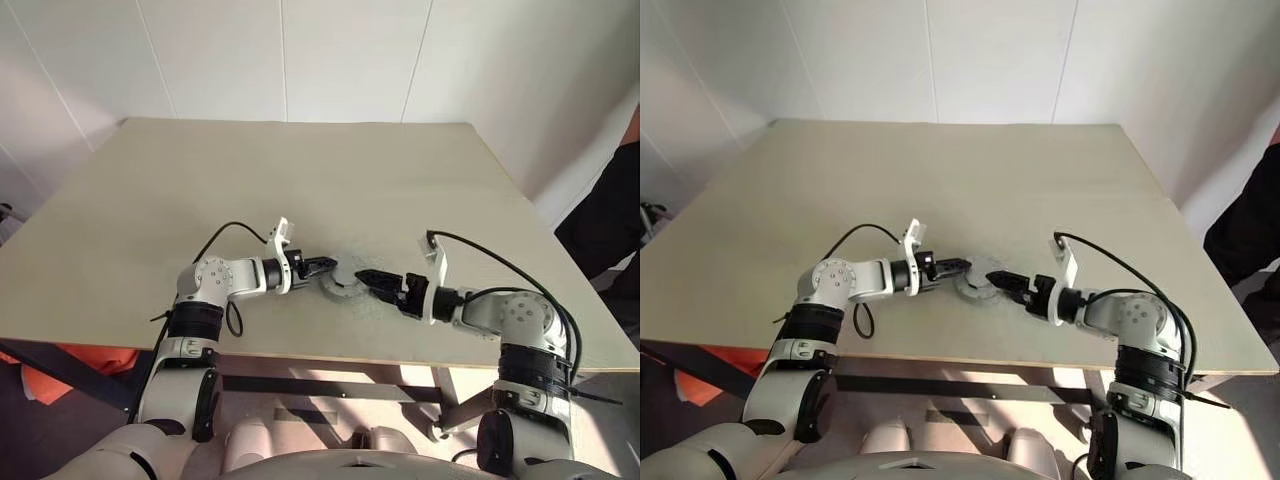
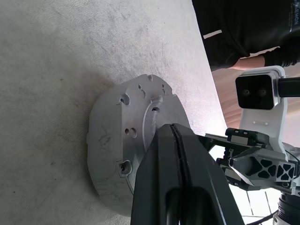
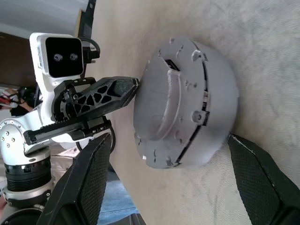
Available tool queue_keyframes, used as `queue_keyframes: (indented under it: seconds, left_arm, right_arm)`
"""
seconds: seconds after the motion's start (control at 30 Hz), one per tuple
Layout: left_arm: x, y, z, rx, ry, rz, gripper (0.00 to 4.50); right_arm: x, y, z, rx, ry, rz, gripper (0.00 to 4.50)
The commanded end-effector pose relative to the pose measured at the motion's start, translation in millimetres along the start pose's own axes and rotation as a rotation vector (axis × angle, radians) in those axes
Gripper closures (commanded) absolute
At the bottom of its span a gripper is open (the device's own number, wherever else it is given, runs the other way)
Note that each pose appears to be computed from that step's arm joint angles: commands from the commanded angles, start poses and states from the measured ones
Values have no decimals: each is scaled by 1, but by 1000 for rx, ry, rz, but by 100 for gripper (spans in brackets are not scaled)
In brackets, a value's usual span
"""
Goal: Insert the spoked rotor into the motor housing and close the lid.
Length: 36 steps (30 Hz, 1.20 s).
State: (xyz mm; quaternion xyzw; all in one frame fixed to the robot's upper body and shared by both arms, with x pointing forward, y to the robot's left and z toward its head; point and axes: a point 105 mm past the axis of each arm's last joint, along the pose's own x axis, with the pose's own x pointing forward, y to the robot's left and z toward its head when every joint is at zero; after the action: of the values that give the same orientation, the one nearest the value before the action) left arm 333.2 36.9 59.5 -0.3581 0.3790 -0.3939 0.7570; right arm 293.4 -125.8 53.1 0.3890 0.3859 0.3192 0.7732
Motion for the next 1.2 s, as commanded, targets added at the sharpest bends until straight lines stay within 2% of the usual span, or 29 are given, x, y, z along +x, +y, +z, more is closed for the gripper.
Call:
queue_keyframes:
  seconds: [0.03,0.4,0.6,0.7,0.87,1.1,1.2]
  left_arm:
    - [-2,28,-19,-33,68,139,450]
    - [-2,29,-21,-39,60,146,450]
    - [-3,30,-20,-41,54,152,450]
    - [-3,30,-21,-40,52,154,450]
    - [-5,32,-20,-39,49,162,450]
    - [-6,32,-14,-34,21,159,450]
    - [-11,26,5,-8,-82,119,450]
  right_arm:
    - [14,14,-3,-5,26,55,6]
    - [39,33,4,-4,0,108,6]
    - [48,25,4,16,-20,56,6]
    - [51,18,8,39,-40,19,70]
    - [48,20,13,61,-51,40,232]
    - [45,30,19,22,-48,65,234]
    - [46,26,24,49,-74,51,234]
